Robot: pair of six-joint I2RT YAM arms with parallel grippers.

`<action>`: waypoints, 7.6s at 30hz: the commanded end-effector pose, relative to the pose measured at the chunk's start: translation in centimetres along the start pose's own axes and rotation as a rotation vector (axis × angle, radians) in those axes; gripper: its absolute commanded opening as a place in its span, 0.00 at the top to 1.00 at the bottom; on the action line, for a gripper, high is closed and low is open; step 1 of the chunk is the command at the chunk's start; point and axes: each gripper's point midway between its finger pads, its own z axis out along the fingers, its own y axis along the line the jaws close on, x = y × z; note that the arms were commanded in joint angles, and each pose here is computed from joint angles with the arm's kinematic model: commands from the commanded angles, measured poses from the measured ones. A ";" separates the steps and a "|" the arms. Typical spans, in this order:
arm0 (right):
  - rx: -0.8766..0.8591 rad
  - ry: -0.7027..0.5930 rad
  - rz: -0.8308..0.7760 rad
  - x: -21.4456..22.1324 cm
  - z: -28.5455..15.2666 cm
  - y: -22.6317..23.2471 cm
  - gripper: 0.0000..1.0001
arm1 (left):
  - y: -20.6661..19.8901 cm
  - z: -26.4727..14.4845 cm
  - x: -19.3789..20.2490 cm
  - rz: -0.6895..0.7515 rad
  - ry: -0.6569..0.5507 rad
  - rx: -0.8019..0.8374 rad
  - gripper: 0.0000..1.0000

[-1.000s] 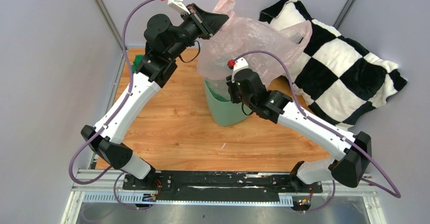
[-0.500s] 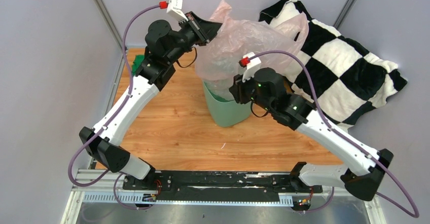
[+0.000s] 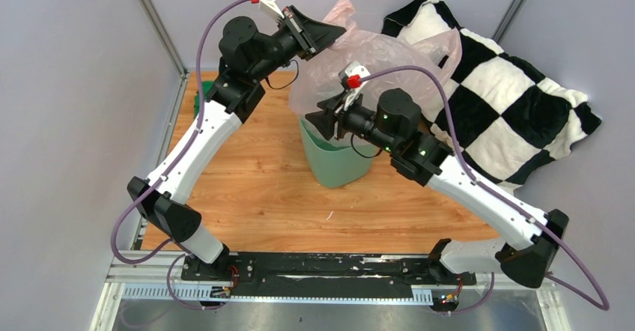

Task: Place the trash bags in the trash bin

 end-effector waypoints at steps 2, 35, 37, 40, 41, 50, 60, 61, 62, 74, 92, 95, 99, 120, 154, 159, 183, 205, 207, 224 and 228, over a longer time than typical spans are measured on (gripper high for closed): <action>0.033 -0.080 -0.039 -1.7 2.7 -0.6 0.52 | -2.1 0.2 0.5 -0.150 0.072 0.072 1.00; 0.234 0.300 0.029 4.0 -3.2 -4.3 0.40 | 5.9 -3.8 1.0 -0.118 0.016 -0.139 1.00; 0.266 0.302 0.042 3.3 -4.2 -4.5 0.38 | 6.1 -4.5 1.0 -0.115 0.018 -0.144 1.00; 0.332 0.302 0.058 2.6 -6.4 -5.2 0.33 | 6.2 -5.4 1.4 -0.105 0.036 -0.150 1.00; 0.362 0.298 0.061 2.3 -7.2 -5.5 0.31 | 6.3 -5.7 1.7 -0.098 0.044 -0.160 1.00; 0.580 0.288 0.104 3.3 -14.8 -7.8 0.24 | 8.6 -10.6 1.7 0.074 0.078 -0.437 1.00; 0.654 0.124 0.191 5.4 -15.1 -9.5 0.16 | 10.2 -15.1 2.1 0.178 0.096 -0.608 1.00; 0.637 0.099 0.207 5.6 -14.4 -9.6 0.15 | 10.3 -15.6 2.0 0.190 0.092 -0.628 1.00; 0.626 0.077 0.225 5.6 -13.8 -9.8 0.15 | 10.2 -16.0 1.7 0.205 0.085 -0.642 1.00; 0.373 -0.120 0.348 4.3 -11.3 -9.1 0.16 | 10.2 -18.4 0.7 0.287 0.064 -0.722 1.00; 0.347 -0.104 0.382 2.3 -8.4 -11.1 0.51 | 9.9 -19.4 1.0 0.315 0.074 -0.722 1.00; 0.242 -0.064 0.369 2.4 -6.6 -9.5 0.79 | 9.6 -19.4 0.8 0.319 0.071 -0.718 1.00; 0.218 0.041 0.285 4.1 -4.9 -8.0 0.97 | 9.7 -19.2 0.8 0.310 0.069 -0.717 1.00; 0.363 0.194 0.121 5.1 -11.7 -8.1 0.34 | 13.1 -17.8 3.1 0.301 0.183 -0.741 1.00; 0.410 0.491 0.058 5.1 -7.4 -6.6 0.38 | 13.8 -18.4 5.4 0.359 0.152 -0.800 1.00; 0.316 0.568 0.044 4.9 -8.5 -4.2 0.40 | 12.1 -17.2 4.0 0.378 0.102 -0.735 1.00; 0.558 0.269 0.035 -8.4 -13.6 -6.7 0.34 | 12.9 -18.7 5.7 0.381 0.171 -0.752 1.00; 0.708 0.293 0.206 -1.9 -11.8 -12.3 0.21 | 13.0 -18.9 5.4 0.402 0.169 -0.765 1.00; 0.761 0.307 0.194 -1.2 -12.0 -13.2 0.24 | 13.1 -18.9 5.4 0.406 0.170 -0.769 1.00; 0.761 0.484 0.264 5.4 -17.1 -11.4 0.83 | 15.2 -22.8 9.9 0.384 0.328 -0.805 1.00; 0.662 0.432 0.323 4.2 -15.9 -9.8 0.60 | 14.9 -22.6 10.3 0.378 0.349 -0.779 1.00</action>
